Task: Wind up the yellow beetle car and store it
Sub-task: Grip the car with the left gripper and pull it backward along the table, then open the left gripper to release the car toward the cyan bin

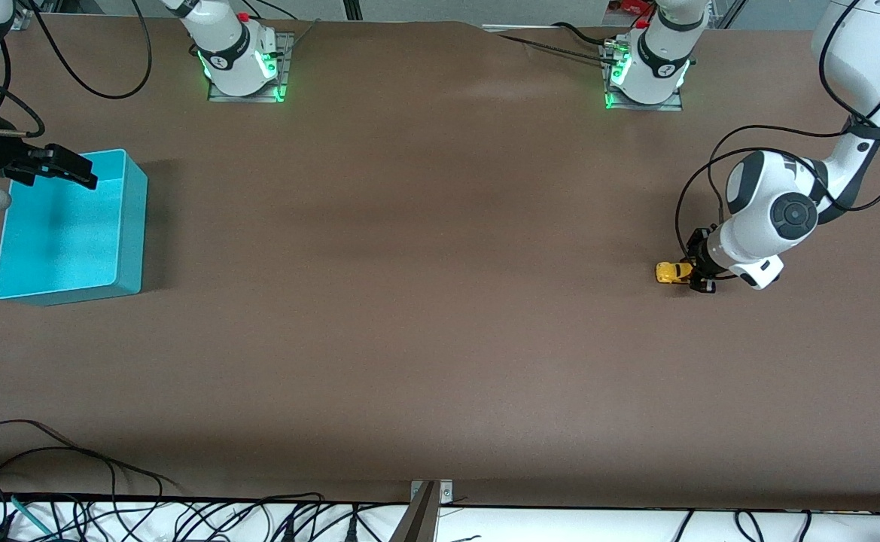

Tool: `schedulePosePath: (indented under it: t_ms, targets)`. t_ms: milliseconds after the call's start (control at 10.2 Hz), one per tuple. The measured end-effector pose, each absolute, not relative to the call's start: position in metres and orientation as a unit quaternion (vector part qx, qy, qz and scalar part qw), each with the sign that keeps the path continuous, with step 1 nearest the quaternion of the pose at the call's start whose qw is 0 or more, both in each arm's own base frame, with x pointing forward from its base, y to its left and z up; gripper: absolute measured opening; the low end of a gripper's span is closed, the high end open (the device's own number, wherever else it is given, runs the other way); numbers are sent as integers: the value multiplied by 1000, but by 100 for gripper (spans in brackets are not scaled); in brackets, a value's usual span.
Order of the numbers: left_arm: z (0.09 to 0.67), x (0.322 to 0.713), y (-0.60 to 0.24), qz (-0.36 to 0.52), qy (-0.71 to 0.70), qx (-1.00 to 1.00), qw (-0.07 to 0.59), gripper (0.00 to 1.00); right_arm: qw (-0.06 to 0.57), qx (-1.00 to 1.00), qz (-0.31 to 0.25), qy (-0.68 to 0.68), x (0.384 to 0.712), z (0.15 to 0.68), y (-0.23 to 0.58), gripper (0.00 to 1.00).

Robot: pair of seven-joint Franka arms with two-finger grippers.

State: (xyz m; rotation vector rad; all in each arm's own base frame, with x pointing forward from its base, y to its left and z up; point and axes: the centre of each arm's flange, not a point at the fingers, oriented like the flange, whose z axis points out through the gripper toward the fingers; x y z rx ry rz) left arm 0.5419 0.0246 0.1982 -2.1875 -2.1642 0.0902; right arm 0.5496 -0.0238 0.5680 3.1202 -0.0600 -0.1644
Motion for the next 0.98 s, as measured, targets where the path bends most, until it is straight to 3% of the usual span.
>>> schedulePosePath:
  t_ms: [982]
  targets:
    - [198,542,77,27,-694,-719,28,40,8,998,-54,-19,550,567,-24,100]
